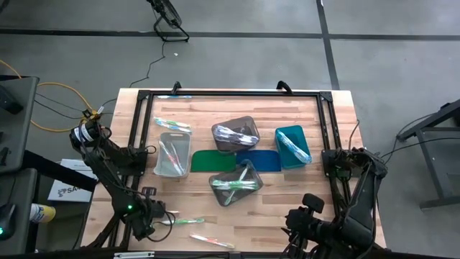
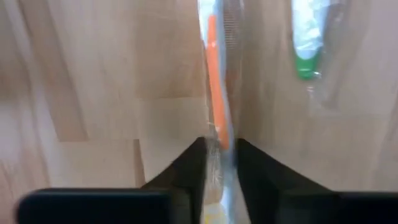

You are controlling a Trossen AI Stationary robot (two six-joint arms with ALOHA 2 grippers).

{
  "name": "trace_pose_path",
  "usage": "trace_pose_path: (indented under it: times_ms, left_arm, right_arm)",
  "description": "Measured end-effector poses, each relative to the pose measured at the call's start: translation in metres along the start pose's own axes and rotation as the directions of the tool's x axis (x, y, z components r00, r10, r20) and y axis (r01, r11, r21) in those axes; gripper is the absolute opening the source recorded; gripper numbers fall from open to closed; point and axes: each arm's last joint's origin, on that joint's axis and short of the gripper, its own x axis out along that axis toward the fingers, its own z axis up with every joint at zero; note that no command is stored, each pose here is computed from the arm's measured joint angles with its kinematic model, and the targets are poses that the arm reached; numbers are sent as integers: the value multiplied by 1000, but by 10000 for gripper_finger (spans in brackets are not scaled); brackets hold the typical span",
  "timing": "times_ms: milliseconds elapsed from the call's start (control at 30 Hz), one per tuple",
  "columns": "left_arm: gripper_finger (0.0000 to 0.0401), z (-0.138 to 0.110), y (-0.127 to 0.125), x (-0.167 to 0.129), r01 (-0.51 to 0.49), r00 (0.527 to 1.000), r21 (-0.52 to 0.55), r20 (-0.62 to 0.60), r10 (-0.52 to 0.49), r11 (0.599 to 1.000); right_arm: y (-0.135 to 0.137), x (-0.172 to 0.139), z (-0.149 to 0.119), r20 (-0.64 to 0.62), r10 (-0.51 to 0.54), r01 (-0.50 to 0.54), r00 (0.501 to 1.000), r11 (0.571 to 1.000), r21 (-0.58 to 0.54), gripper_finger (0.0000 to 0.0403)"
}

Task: Pick & Place Toothbrushes
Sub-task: Put the orange toothbrush into the gray bin

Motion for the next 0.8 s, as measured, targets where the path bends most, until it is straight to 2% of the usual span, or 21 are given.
trace_pose_path:
  times_ms: [167,433,533,600,700,800]
  left_arm:
    - [13,0,1,0,-12,1000,-45,2,12,999]
    - [6,1,-1,-13,0,999,-57,32,2,998]
    - [7,-1,7,-27,-77,996,-52,32,79,996]
    - [6,2,2,-42,-44,997,-49,69,47,998]
    - [5,3,4,-60,-63,992,-11,112,64,998]
    - [5,8,0,-85,-43,974,15,225,39,999]
  right_arm:
    - [0,0,0,0,0,0,1000,1000,-4,162]
    - [0,0,0,0,0,0,1000,1000,-5,162]
    - [0,0,0,0,0,0,1000,1000,-9,162]
    - [0,0,0,0,2,-2,1000,1000,-20,162]
    - [1,0,0,5,4,-4,1000,1000,-28,162]
    - [1,0,1,25,0,1,1000,1000,-29,162]
